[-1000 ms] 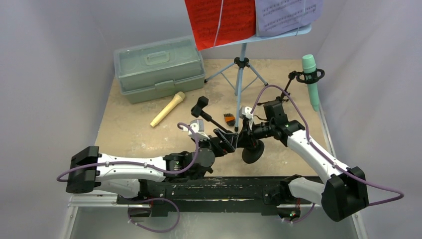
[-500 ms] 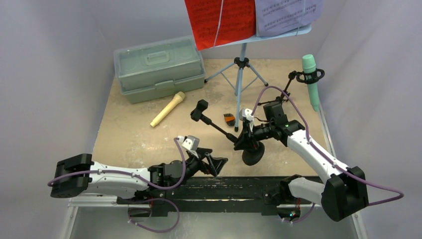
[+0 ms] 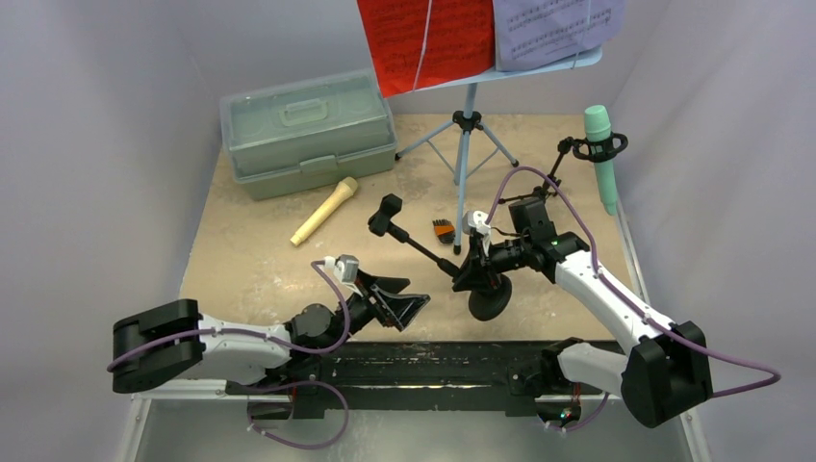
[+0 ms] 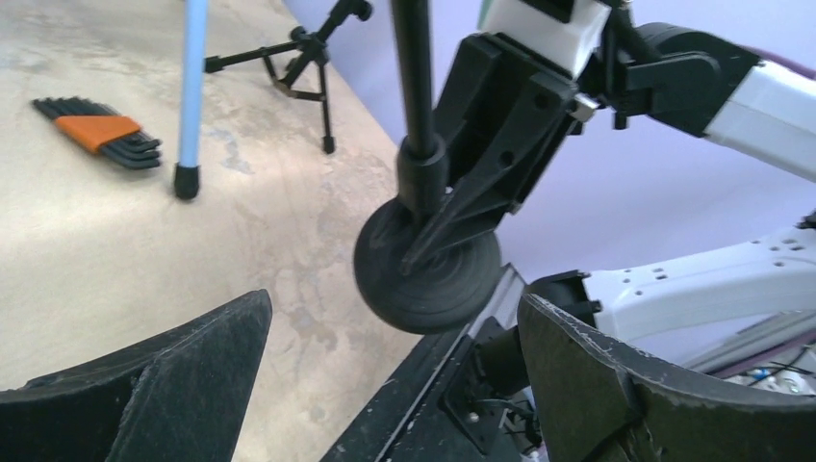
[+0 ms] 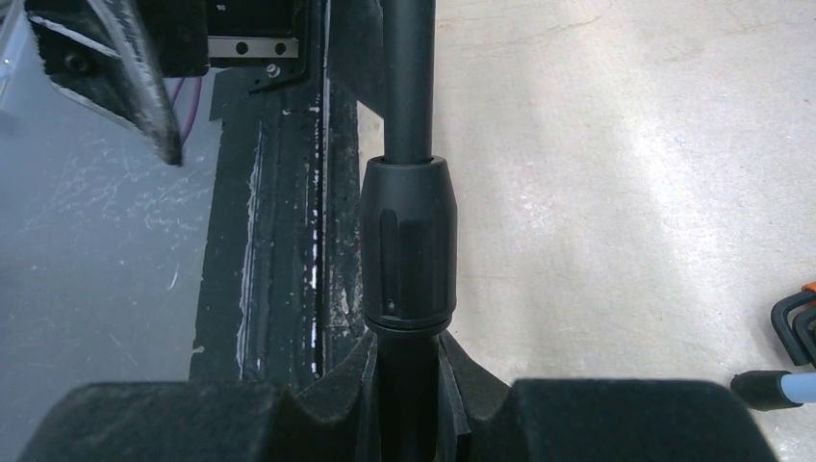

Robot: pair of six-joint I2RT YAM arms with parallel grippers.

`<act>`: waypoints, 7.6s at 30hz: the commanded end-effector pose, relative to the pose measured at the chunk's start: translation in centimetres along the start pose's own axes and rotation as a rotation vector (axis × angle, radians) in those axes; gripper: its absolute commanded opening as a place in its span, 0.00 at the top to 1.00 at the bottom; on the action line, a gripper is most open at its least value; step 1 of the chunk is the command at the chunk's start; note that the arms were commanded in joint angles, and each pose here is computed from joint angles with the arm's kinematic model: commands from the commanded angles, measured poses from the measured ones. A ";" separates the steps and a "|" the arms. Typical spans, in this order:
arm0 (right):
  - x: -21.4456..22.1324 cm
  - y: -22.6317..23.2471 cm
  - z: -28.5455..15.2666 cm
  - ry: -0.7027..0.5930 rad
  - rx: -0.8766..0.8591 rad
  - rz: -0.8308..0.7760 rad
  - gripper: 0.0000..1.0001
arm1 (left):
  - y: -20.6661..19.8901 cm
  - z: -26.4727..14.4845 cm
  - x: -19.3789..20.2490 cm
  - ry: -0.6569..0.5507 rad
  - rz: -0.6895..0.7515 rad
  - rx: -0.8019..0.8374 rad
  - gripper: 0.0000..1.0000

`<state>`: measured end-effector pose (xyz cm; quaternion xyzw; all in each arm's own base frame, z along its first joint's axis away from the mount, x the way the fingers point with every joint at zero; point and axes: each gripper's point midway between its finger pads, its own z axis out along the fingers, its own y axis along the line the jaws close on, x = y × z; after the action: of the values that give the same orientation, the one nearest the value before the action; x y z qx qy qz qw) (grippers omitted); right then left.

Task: Pack up the instrument practice props
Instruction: Unscrew the knob on the microphone stand, then close the microphone stand.

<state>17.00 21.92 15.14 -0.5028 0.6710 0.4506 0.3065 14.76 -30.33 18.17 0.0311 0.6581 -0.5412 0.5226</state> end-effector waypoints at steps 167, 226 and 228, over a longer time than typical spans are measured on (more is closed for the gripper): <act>-1.8 0.4 -0.3 -0.045 -0.048 -0.073 1.00 | -4.1 6.6 -4.1 0.362 0.048 0.083 0.89; -1.9 1.2 -0.4 -0.060 -0.087 -0.076 1.00 | -5.3 5.2 -0.2 -0.032 0.139 0.336 0.06; -2.0 1.2 -0.4 -0.060 -0.087 -0.076 1.00 | -5.3 5.6 -0.2 -0.038 0.142 0.332 0.06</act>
<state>16.07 21.70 14.63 -0.5099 0.6617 0.4691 0.2865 14.82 -36.14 18.33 0.1771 0.6058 -0.5738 0.5219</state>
